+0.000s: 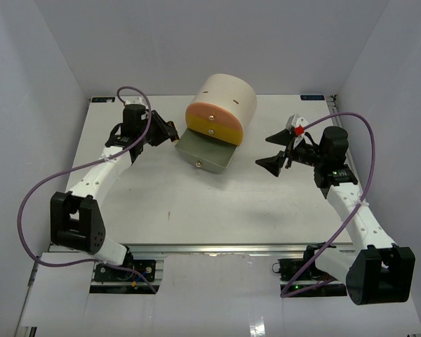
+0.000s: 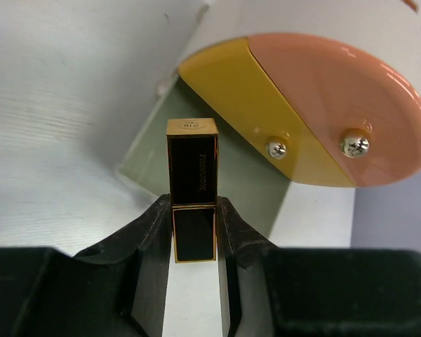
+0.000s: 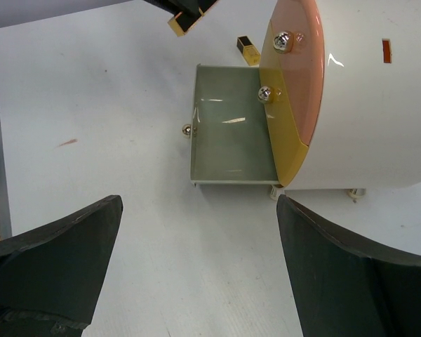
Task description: Organize the makeup
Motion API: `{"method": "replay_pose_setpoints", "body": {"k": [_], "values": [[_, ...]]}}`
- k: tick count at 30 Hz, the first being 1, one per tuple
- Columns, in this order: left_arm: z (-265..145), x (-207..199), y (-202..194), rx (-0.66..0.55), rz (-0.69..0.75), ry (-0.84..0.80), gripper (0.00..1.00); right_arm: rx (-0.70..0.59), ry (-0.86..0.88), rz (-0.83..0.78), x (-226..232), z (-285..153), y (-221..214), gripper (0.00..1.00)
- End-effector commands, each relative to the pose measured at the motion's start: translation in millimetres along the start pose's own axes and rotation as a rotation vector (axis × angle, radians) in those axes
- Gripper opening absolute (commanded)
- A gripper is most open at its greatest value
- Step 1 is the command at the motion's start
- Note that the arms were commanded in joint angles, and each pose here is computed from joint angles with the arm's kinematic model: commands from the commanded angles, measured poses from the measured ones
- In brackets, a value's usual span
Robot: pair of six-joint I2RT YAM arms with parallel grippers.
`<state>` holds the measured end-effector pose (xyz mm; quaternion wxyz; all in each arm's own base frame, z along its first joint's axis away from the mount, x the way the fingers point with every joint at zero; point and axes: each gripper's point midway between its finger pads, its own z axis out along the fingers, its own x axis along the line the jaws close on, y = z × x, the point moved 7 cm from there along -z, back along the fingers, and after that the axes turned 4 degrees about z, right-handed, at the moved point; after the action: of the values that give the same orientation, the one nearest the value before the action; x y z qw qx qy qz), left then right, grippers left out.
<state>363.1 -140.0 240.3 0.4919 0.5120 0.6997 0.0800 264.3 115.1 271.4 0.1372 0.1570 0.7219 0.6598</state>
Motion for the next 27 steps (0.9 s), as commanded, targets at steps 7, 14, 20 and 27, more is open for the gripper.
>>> {"method": "replay_pose_setpoints", "body": {"k": [7, 14, 20, 27], "values": [[44, -41, -14, 0.103, -0.052, -0.176, 0.51, -0.014, 0.001, -0.033, -3, -2, 0, 0.97], [44, -44, -10, 0.083, 0.013, -0.207, 0.78, -0.011, 0.008, -0.030, -3, -2, -1, 0.97], [29, -44, 14, -0.003, 0.073, -0.202, 0.80, -0.007, 0.004, -0.031, -4, -2, -2, 0.97], [19, 44, 57, -0.125, -0.244, 0.172, 0.85, -0.002, 0.011, -0.024, -5, -1, -5, 0.97]]}}
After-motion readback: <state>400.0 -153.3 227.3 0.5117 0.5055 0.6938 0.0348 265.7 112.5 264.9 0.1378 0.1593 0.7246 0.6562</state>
